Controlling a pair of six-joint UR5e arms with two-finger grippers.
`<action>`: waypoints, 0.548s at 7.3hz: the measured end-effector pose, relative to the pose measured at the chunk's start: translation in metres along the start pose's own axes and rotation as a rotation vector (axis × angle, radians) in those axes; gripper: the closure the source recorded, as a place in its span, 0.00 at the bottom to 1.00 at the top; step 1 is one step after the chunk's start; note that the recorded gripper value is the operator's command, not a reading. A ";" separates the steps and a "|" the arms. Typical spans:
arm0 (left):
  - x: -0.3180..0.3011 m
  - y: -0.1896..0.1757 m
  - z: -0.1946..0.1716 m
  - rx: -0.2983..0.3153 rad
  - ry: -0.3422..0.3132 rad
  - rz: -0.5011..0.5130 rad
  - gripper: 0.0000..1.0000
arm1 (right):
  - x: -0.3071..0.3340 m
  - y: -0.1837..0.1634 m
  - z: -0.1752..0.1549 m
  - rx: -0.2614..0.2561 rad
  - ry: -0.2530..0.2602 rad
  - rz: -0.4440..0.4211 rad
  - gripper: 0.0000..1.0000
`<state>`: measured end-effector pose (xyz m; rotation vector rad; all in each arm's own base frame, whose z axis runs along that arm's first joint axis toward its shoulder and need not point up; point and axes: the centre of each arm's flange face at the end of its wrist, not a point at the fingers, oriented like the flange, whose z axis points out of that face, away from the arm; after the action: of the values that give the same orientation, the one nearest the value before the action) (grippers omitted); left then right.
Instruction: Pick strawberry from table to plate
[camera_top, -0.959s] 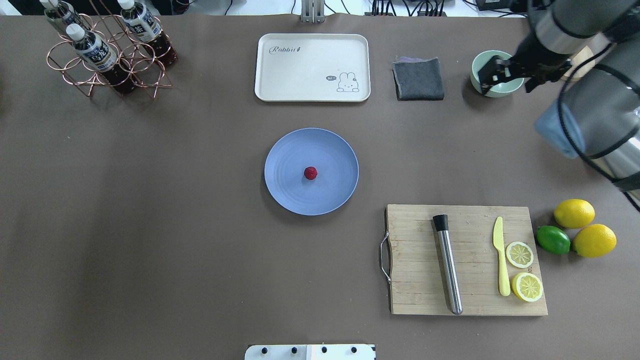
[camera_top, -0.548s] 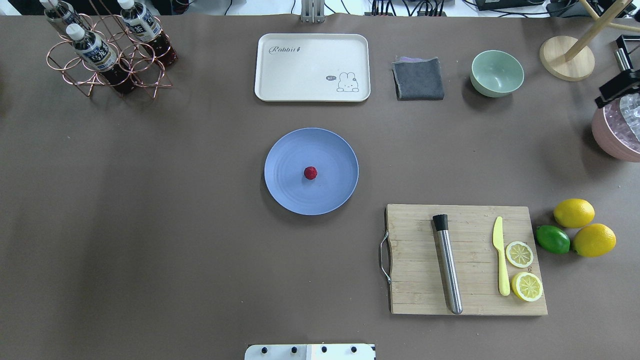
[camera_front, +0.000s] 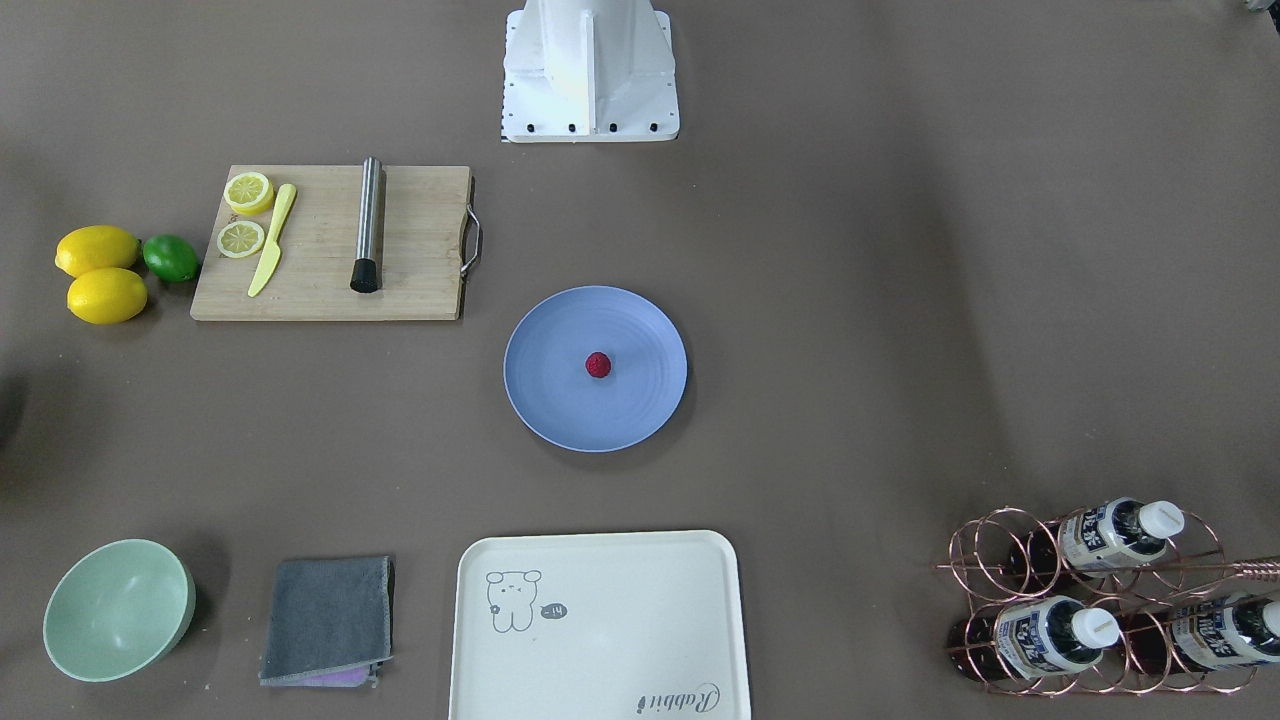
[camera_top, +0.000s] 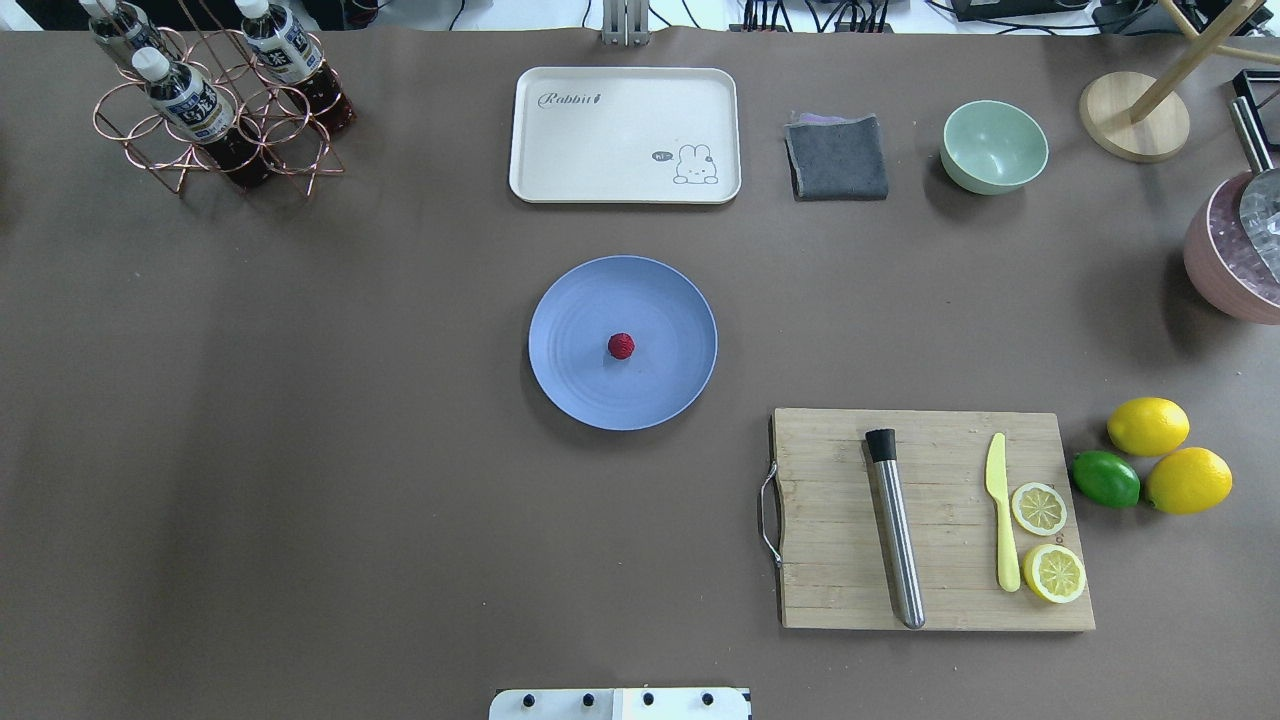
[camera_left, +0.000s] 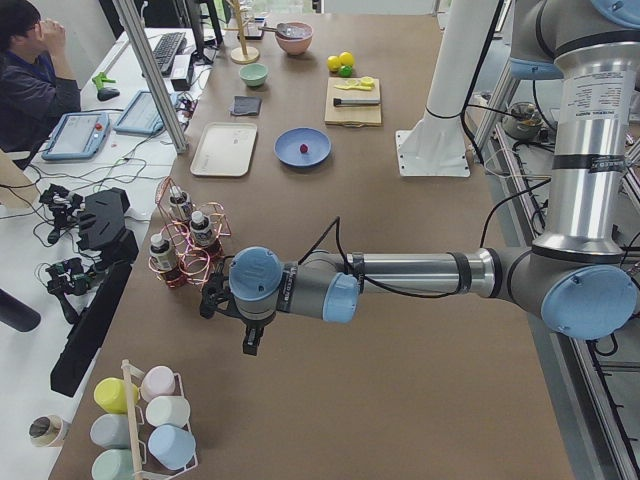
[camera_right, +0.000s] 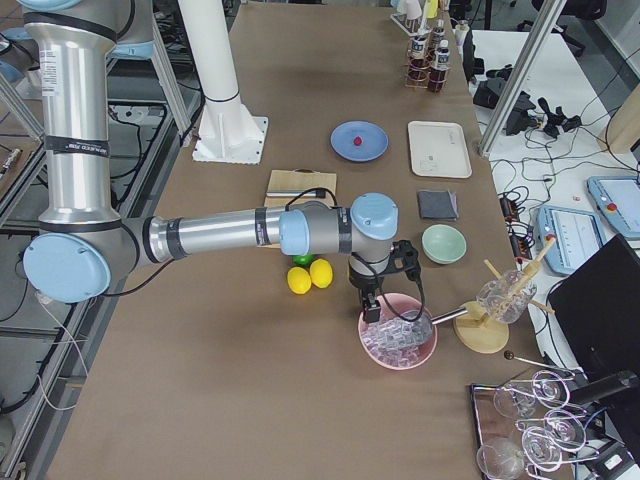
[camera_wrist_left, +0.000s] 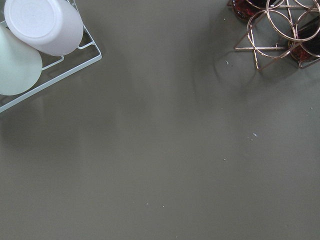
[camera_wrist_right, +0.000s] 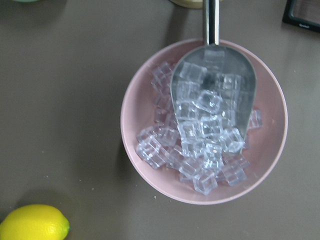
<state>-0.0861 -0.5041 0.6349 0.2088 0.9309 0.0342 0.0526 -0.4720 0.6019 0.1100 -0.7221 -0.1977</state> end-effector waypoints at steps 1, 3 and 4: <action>0.000 0.000 0.000 -0.001 0.004 -0.001 0.02 | 0.010 0.016 0.004 -0.010 -0.001 0.023 0.00; -0.003 0.001 0.003 -0.010 0.003 -0.014 0.02 | 0.020 0.028 0.009 -0.021 0.000 0.074 0.00; -0.005 0.002 0.005 -0.014 0.000 -0.020 0.02 | 0.019 0.025 0.006 -0.014 0.002 0.107 0.00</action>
<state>-0.0848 -0.5036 0.6423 0.1866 0.9328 0.0223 0.0663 -0.4523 0.6230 0.0576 -0.7220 -0.1004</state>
